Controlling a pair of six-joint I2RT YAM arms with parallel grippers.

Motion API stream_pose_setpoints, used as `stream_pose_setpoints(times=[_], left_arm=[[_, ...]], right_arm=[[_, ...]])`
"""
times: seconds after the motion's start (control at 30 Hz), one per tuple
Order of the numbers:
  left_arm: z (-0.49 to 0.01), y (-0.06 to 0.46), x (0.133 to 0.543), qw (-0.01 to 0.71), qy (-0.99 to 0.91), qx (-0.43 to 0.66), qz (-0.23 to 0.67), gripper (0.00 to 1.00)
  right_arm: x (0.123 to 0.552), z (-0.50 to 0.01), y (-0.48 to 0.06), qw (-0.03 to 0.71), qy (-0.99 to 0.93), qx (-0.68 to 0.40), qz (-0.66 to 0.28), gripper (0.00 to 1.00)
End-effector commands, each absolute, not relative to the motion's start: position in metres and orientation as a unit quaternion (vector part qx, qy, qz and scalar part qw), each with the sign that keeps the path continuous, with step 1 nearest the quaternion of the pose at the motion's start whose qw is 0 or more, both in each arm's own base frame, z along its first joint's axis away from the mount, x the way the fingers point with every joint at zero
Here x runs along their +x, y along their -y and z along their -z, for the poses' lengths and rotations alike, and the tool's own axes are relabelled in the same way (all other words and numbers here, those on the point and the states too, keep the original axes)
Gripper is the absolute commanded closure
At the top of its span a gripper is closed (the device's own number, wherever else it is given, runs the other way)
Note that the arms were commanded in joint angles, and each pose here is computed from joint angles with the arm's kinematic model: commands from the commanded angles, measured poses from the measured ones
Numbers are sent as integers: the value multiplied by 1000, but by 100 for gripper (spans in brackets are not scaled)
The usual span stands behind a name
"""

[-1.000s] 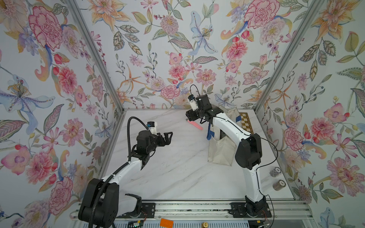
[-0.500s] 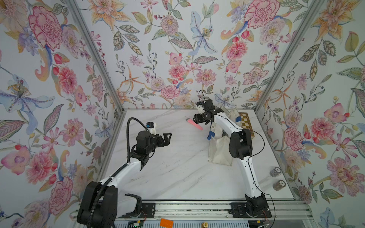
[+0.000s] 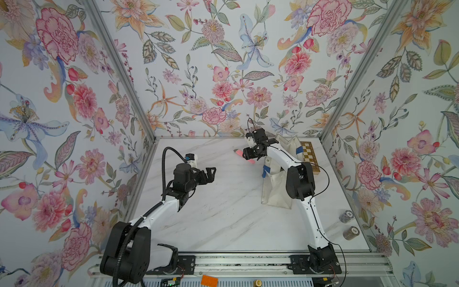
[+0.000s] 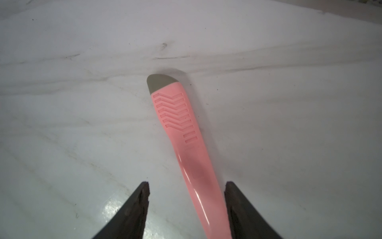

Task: Place the art knife into the pouch
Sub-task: Pick up the utility knife at the center of the board.

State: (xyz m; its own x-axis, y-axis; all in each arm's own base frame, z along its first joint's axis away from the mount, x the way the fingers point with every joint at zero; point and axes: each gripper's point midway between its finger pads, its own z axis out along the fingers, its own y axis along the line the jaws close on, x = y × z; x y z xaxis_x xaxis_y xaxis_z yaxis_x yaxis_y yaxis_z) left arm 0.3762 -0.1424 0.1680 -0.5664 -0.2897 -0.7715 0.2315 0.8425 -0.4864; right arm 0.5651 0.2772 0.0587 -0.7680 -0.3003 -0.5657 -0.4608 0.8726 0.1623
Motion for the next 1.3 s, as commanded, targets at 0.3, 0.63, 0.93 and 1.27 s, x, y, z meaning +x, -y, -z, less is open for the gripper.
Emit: stream_pose_setpoints(times=[0.3, 0.63, 0.93, 1.27], left_arm=[[-173, 146, 380, 467, -837, -5, 286, 1], [-176, 143, 379, 471, -837, -8, 280, 1], [-176, 141, 378, 473, -837, -9, 277, 0], [-173, 142, 378, 473, -835, -14, 281, 0]], right_arm=[[553, -17, -267, 226, -940, -239, -90, 46], [539, 1, -266, 191, -943, -256, -97, 53], [516, 13, -270, 176, -935, -307, -20, 69], [485, 2, -281, 161, -933, -321, -22, 79]])
